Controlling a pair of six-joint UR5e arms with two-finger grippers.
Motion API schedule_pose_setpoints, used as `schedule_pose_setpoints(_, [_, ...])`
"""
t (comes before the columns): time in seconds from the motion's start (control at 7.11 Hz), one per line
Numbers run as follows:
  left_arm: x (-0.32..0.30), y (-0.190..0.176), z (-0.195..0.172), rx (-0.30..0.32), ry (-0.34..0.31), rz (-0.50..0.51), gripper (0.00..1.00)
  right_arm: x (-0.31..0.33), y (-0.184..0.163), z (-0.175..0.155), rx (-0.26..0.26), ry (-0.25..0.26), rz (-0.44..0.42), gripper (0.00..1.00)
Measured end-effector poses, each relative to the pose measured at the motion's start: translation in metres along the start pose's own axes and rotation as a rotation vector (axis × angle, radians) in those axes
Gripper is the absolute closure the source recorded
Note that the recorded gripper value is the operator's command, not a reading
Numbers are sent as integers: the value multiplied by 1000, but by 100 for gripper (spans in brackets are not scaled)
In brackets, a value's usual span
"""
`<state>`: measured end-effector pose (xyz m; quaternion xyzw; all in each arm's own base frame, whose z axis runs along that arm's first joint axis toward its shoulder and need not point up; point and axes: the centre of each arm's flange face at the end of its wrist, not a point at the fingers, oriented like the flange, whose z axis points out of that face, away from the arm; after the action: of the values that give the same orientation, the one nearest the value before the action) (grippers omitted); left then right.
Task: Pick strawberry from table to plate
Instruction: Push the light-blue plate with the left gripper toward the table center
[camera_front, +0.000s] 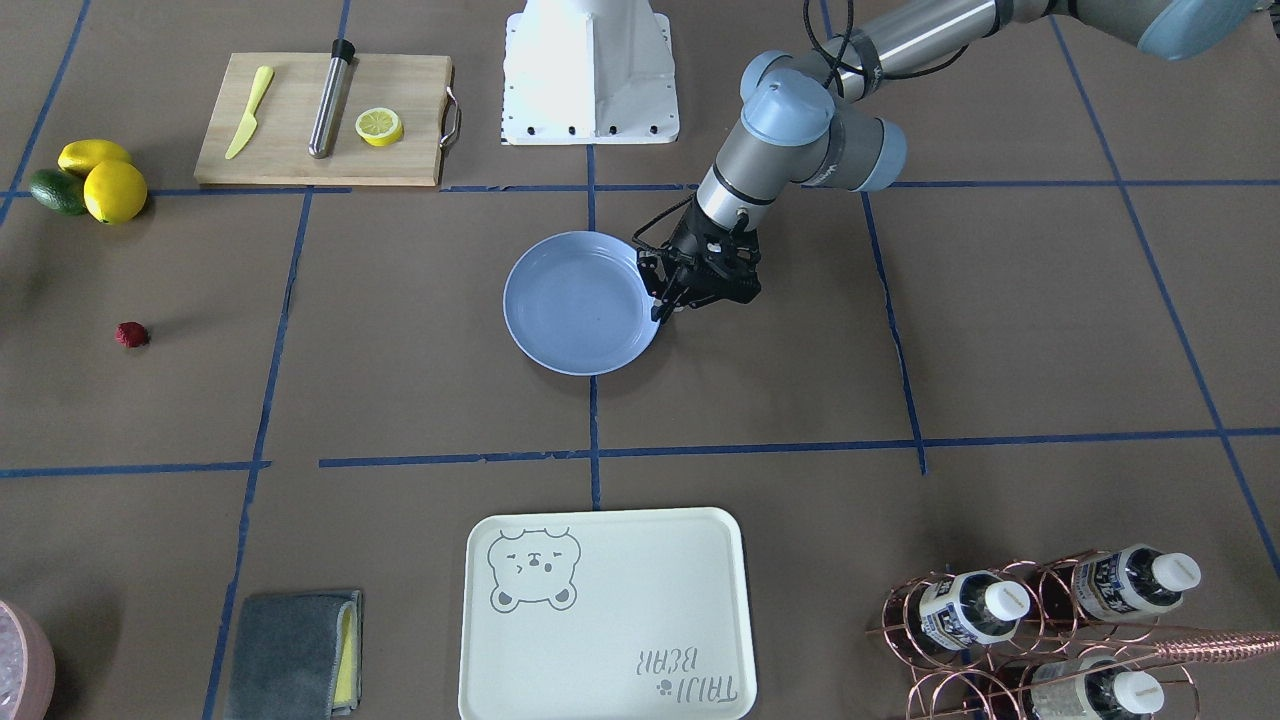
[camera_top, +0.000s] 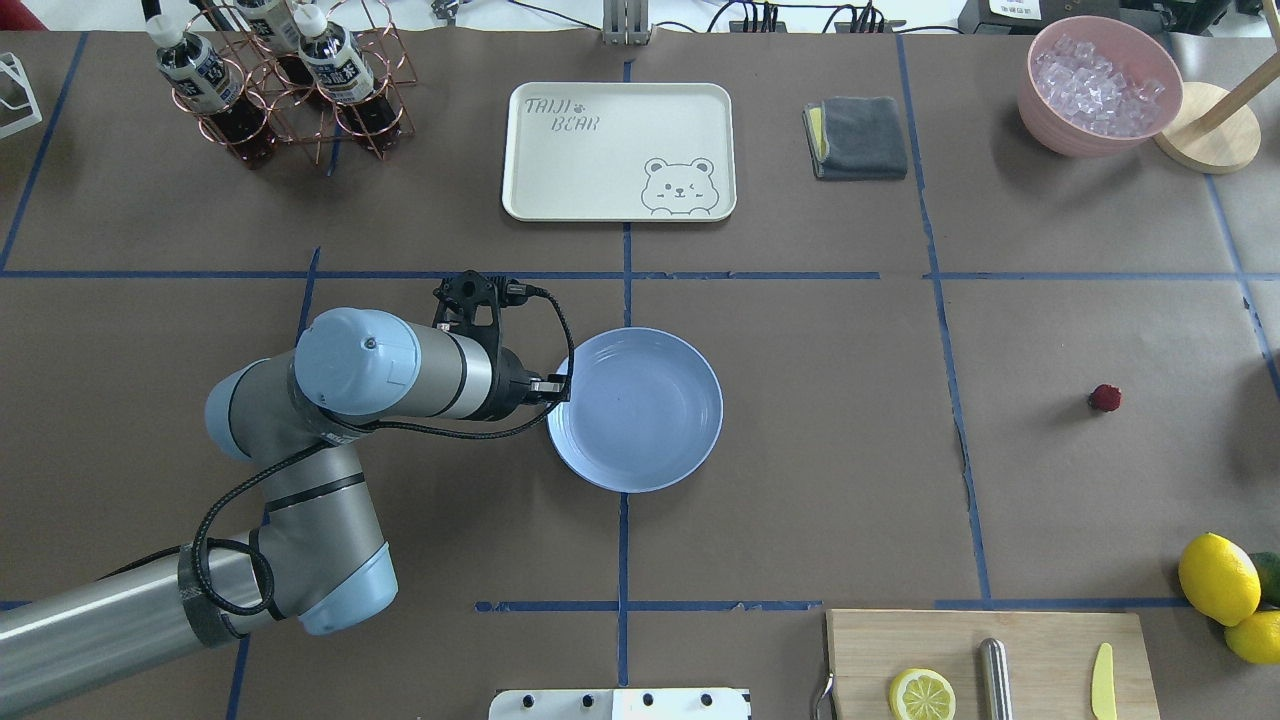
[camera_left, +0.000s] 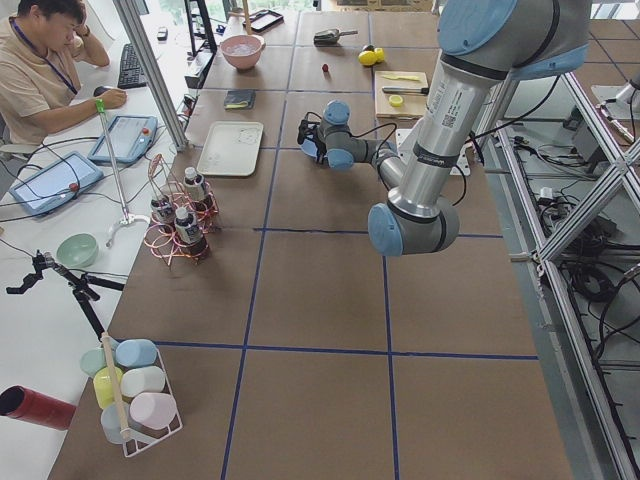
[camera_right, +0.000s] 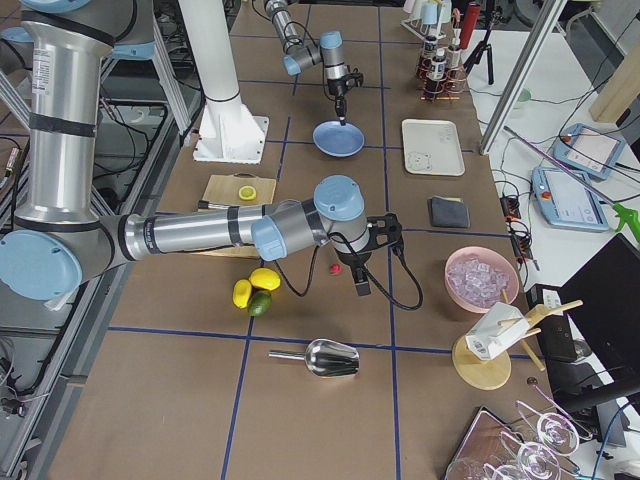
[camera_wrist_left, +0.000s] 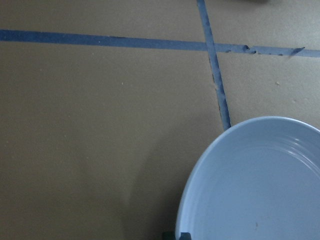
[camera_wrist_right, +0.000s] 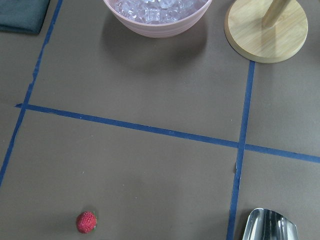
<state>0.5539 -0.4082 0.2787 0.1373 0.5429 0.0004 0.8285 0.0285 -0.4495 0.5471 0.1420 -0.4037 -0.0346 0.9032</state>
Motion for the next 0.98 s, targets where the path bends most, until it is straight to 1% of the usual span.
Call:
schedule_pose_setpoints(0.14, [-2, 1, 1, -1, -4, 1, 100, 0, 0, 0, 0, 0, 0, 0])
schedule_pose_setpoints(0.28, [-4, 1, 2, -2, -7, 2, 63, 0, 0, 0, 1, 0, -1, 0])
schedule_pose_setpoints(0.42, [-4, 2, 2, -2, -7, 3, 30, 0, -1, 0, 0, 0, -1, 0])
schedule_pose_setpoints(0.7, [-6, 2, 3, -1, -9, 4, 0, 0, 0, 0, 0, 1, 0, 0])
schedule_pose_setpoints(0.84, [-6, 1, 2, 1, -10, 10, 0, 0, -1, 0, 1, 1, -1, 0])
schedule_pose_setpoints(0.98, [-7, -8, -5, 13, -9, 43, 0, -2, -1, -1, 3, -3, -6, 0])
